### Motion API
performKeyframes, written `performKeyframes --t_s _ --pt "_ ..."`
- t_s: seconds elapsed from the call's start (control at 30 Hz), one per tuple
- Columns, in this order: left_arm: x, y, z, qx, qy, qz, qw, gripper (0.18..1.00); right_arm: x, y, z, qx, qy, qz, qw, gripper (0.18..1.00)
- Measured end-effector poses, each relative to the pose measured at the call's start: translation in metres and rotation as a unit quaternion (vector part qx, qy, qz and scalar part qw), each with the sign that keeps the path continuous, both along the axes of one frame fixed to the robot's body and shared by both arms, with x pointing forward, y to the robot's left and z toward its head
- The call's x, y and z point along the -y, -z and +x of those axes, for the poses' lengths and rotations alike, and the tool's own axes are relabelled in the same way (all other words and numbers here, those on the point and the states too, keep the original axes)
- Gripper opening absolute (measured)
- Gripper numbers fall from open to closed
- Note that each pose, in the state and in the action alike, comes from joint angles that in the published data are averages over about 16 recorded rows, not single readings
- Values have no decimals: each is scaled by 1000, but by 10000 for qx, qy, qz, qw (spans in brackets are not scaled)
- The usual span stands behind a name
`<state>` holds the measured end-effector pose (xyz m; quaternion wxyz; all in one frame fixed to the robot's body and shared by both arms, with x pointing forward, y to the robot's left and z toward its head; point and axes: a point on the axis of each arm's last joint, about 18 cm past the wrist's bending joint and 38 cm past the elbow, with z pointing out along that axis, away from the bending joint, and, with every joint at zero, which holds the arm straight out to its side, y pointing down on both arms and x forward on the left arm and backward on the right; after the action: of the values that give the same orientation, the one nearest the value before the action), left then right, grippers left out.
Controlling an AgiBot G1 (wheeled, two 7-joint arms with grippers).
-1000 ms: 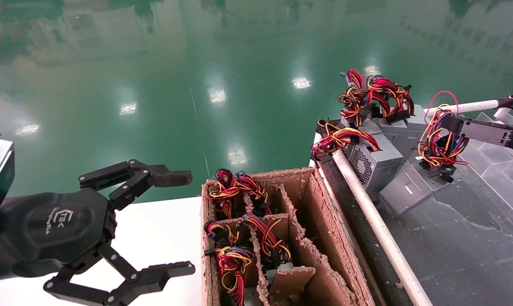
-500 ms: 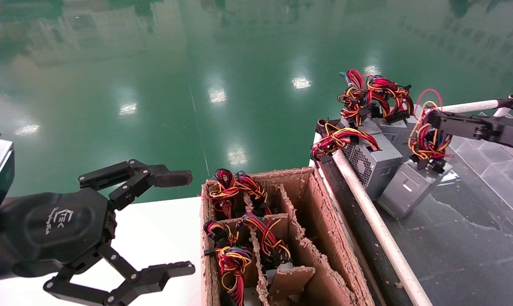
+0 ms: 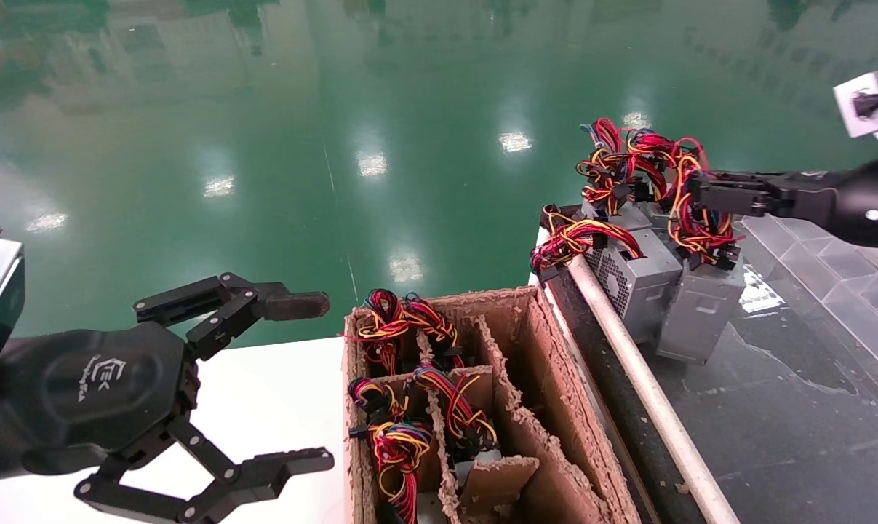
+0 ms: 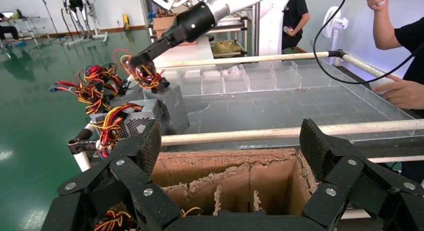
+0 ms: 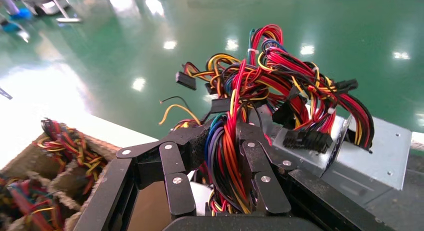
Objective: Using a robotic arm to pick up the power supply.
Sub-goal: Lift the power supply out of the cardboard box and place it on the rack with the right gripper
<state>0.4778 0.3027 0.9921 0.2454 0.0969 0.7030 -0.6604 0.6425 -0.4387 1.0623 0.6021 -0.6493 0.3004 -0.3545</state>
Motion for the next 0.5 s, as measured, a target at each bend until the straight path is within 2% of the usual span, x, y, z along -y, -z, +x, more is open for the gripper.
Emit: performKeyframes --t_s 0.5 --pt "0 0 0 0 0 0 10000 1001 -26 -12 22 125 100 -384 9991 191"
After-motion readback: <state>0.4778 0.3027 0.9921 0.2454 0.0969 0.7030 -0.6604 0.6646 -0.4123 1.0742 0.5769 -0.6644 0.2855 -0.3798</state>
